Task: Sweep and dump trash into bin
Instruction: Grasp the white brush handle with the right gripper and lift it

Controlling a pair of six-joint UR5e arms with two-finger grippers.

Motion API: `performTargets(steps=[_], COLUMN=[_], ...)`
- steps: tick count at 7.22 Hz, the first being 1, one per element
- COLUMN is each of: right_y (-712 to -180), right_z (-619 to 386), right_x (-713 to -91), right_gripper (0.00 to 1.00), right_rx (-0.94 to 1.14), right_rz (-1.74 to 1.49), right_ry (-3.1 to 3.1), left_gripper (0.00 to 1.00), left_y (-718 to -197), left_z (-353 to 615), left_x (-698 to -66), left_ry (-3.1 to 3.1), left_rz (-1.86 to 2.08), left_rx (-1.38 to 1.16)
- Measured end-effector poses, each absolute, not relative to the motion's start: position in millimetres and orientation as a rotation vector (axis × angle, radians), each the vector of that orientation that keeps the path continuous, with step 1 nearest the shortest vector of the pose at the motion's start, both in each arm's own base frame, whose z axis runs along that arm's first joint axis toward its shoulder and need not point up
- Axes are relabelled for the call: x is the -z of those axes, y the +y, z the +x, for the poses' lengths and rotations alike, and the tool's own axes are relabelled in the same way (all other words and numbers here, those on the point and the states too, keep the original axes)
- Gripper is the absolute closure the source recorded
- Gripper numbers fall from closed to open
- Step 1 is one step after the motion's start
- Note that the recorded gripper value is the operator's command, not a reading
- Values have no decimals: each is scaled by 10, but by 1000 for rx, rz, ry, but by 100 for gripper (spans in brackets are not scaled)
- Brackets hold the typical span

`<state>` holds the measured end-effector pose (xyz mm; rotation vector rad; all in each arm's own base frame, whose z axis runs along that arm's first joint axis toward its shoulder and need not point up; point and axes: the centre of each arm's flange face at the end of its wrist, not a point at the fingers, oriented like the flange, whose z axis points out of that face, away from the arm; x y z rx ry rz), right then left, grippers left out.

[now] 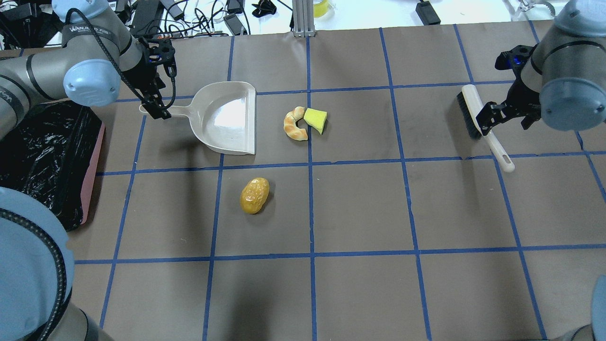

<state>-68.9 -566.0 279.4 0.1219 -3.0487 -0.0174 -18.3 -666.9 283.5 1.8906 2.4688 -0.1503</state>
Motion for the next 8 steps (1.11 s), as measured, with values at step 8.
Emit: performTargets(steps=[8], right_y=[-5628], right_z=[-754], right_x=[-2304], right_gripper=[27], right_rx=[149], right_rz=[160], right_ry=[-3068], left_gripper=[0], left_y=[-6788], left_z=[-187], left_x=[-2314], left_ry=[2455], left_rz=[1970], left_rx=[149])
